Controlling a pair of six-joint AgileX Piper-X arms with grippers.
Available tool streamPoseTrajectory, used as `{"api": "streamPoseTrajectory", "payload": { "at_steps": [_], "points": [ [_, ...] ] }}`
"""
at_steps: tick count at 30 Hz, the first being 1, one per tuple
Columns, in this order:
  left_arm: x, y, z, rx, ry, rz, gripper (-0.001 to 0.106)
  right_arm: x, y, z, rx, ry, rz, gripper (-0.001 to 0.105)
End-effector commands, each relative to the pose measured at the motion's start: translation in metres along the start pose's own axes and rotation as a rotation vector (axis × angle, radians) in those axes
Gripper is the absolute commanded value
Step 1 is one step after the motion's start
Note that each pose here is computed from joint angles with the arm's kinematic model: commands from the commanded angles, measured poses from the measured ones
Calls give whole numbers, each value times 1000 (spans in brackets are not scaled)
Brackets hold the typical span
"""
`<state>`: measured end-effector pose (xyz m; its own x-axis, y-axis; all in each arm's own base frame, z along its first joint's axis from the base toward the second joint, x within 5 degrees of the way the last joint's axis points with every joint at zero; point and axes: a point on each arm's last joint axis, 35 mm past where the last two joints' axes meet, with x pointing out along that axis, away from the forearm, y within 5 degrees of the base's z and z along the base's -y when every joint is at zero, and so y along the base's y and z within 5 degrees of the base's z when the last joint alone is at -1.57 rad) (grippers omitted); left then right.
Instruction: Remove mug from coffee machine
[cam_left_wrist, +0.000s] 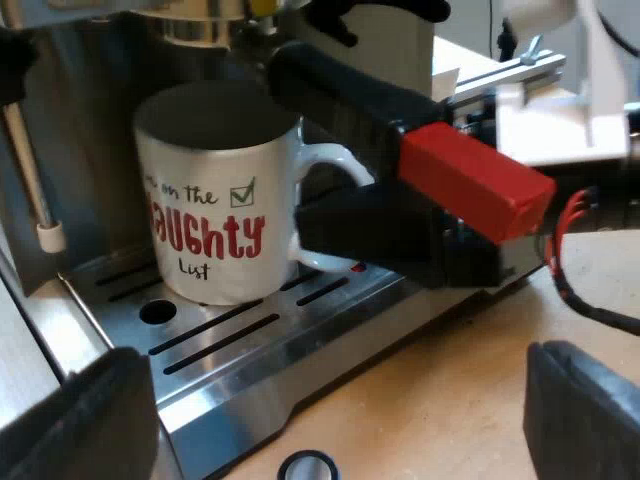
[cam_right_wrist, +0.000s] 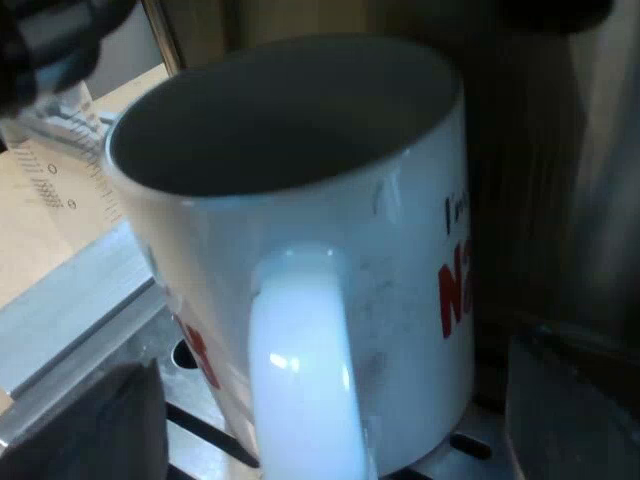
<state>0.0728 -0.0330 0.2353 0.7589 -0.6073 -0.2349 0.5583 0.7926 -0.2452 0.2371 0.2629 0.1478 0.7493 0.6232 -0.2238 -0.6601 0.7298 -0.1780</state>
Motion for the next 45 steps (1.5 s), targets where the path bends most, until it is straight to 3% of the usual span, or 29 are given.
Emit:
{"api": "streamPoseTrajectory", "payload": {
  "at_steps": [1,4,7,15,22,29,38,45],
  "points": [
    [0,-1,2,13,-16,-15,76,2,0,4,-11,-19,0,71],
    [0,-1,2,13,-16,-15,76,2,0,4,-11,-15,1,71],
    [0,-1,2,13,-16,-15,76,2,0,4,-11,-15,1,61],
    [0,-1,2,13,-16,-17,76,1,0,5,2,-19,0,1],
    [0,-2,2,14,-11,-56,76,-4,-2,16,23,-38,-2,0],
    [0,-2,2,14,-10,-58,76,-16,-5,22,5,74,13,0],
    [0,-2,2,14,-10,-58,76,-34,-10,38,-6,142,21,0],
    [0,-2,2,14,-10,-58,76,-61,-13,28,-11,167,26,0]
  ]
}}
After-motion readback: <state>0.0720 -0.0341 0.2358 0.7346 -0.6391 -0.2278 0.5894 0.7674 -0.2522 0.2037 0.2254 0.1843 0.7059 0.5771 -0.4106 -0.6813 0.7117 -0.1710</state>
